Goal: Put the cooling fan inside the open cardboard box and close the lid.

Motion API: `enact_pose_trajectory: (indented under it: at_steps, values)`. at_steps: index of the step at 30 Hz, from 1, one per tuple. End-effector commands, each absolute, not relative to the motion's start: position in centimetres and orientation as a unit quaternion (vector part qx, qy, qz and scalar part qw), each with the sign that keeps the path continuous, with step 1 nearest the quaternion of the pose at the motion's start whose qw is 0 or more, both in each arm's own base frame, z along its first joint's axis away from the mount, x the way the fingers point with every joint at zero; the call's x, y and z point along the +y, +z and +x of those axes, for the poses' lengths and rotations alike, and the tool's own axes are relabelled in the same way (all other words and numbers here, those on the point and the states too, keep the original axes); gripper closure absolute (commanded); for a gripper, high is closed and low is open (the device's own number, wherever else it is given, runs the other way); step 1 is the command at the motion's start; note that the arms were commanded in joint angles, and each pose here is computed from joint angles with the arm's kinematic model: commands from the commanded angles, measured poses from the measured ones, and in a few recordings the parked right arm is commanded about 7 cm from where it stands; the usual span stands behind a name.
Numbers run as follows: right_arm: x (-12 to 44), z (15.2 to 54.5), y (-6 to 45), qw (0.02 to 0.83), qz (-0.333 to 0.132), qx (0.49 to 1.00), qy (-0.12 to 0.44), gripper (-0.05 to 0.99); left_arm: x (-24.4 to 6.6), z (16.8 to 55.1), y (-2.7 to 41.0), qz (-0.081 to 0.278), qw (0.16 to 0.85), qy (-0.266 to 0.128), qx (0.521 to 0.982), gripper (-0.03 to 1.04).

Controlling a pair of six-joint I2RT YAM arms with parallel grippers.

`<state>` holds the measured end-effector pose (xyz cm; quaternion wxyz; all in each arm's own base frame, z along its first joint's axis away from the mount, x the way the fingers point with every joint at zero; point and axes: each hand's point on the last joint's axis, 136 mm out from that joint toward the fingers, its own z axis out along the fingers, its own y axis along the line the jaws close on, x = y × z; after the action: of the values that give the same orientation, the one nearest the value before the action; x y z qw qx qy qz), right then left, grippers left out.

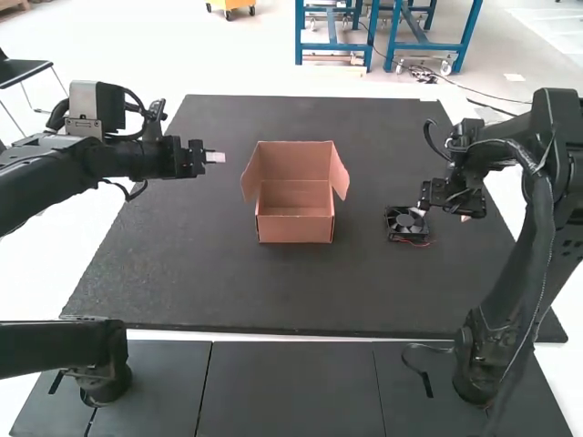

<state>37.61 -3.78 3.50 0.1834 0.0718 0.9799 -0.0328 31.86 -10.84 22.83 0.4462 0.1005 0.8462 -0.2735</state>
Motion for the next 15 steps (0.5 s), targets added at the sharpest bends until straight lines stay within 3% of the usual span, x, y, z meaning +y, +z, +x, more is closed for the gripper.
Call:
enact_pose_trajectory:
  at_steps: [1, 15]
  values:
    - [-4.8, 38.2, 3.8, 0.187, 0.072, 0.979, -0.048, 0.03, -11.2, 32.2, 25.4, 0.119, 0.473, -0.276, 0.828, 0.08]
    - [-4.8, 38.6, 1.7, 0.159, 0.055, 0.984, -0.051, 0.03, -11.1, 32.5, 26.5, 0.120, 0.483, -0.275, 0.823, 0.08]
